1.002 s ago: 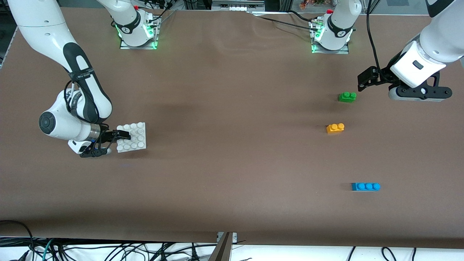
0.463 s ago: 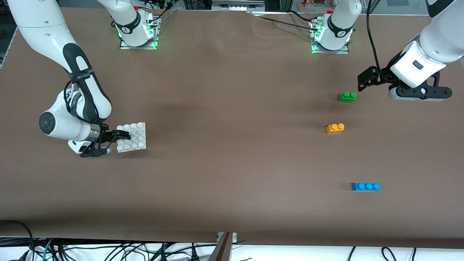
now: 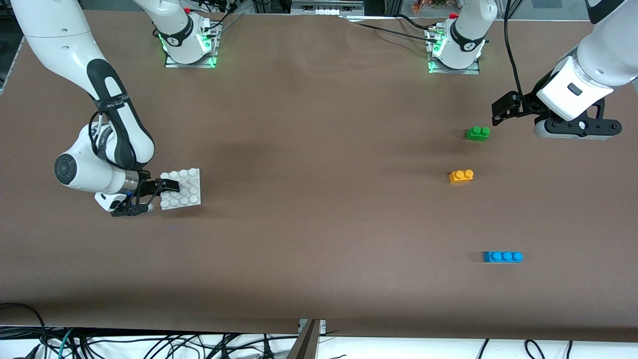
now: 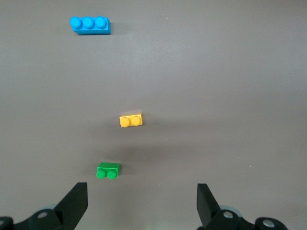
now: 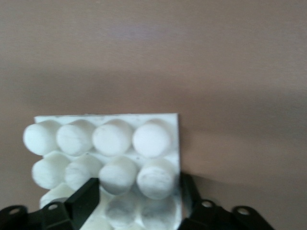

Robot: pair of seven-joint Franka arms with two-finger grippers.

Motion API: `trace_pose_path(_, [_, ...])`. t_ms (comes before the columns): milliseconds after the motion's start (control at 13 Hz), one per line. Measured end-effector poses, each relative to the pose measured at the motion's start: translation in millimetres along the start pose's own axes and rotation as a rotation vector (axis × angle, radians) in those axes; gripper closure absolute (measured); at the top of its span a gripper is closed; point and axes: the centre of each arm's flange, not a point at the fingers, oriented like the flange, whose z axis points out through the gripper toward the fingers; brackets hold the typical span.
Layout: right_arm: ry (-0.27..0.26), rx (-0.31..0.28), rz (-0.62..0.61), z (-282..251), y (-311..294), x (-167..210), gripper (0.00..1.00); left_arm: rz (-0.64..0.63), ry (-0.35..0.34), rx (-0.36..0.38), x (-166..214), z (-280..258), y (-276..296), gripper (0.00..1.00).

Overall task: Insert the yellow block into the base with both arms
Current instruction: 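Close the right gripper on the edge of the white base plate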

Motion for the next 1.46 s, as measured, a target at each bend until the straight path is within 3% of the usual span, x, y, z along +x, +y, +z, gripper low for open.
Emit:
trace_pose_path(154, [0.001, 0.0, -0.003, -2, 0, 0, 0.29, -0.005, 0.0, 0.0, 0, 0, -3, 0.0])
trace_pose_path(1465, [0.0, 0.028, 0.011, 4, -22, 3, 0.29, -0.021, -0.002, -0.002, 3, 1, -11, 0.0])
